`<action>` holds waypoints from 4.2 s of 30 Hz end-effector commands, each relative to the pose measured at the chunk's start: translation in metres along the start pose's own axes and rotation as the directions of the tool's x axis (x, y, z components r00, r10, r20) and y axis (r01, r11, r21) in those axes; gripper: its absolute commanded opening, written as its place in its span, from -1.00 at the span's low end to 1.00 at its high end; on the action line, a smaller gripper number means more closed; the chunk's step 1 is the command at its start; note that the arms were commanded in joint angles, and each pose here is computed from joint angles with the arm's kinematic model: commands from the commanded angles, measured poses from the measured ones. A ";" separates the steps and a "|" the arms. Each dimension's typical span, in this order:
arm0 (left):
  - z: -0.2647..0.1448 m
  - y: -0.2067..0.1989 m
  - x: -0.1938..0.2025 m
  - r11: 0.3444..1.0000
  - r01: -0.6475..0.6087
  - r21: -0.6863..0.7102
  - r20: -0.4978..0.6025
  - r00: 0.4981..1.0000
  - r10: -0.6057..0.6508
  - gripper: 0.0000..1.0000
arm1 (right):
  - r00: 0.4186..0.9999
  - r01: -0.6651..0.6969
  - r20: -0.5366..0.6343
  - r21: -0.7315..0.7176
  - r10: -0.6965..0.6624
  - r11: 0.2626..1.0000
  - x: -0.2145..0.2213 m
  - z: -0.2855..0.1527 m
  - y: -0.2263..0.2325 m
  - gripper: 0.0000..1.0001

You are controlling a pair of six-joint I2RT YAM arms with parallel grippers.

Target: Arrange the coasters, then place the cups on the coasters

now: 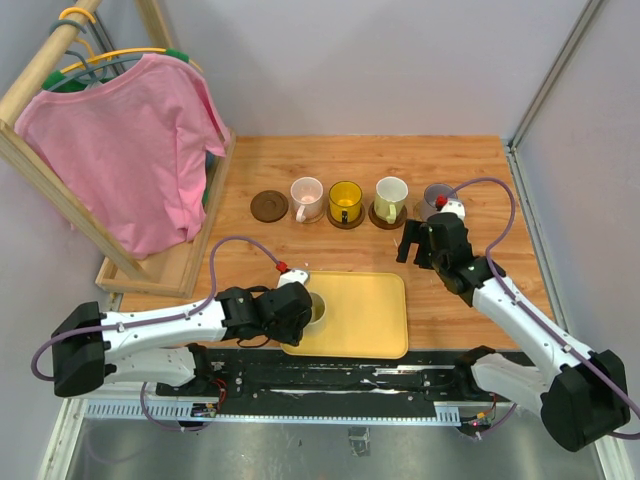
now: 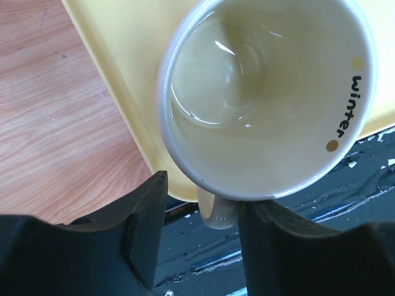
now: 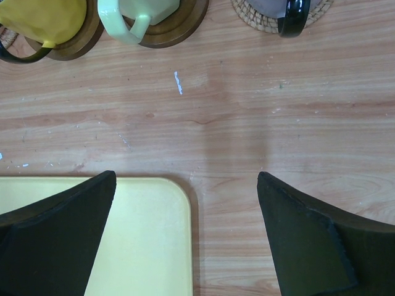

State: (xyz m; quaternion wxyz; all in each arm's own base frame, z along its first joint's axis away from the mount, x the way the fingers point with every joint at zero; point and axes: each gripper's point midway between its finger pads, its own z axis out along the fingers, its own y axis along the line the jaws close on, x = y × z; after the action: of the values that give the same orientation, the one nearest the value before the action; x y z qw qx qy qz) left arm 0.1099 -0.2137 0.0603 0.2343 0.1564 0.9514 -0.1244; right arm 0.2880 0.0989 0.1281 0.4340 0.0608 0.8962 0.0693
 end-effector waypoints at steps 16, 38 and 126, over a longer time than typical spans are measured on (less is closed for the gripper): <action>0.013 -0.002 -0.012 1.000 -0.028 -0.009 0.075 0.997 0.028 -0.70 | 1.000 -0.017 0.009 -0.018 0.017 1.000 -0.004 0.002 0.003 0.96; -0.025 -0.007 -0.097 0.998 -0.015 -0.068 0.369 0.928 0.039 -0.90 | 0.999 0.002 0.047 0.017 -0.003 1.000 -0.008 -0.002 -0.007 0.97; 0.082 0.220 -0.304 0.933 0.267 -0.239 0.574 0.814 -0.086 -0.78 | 0.996 -0.005 0.094 0.060 -0.001 0.998 -0.034 0.004 -0.017 0.97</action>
State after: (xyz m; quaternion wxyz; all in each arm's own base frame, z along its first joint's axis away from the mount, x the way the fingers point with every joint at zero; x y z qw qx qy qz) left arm 0.4589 -0.1094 0.0714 0.4654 -0.0007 0.8847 -0.0257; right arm 0.3018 0.0781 0.1338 0.4555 0.0715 0.8867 0.0349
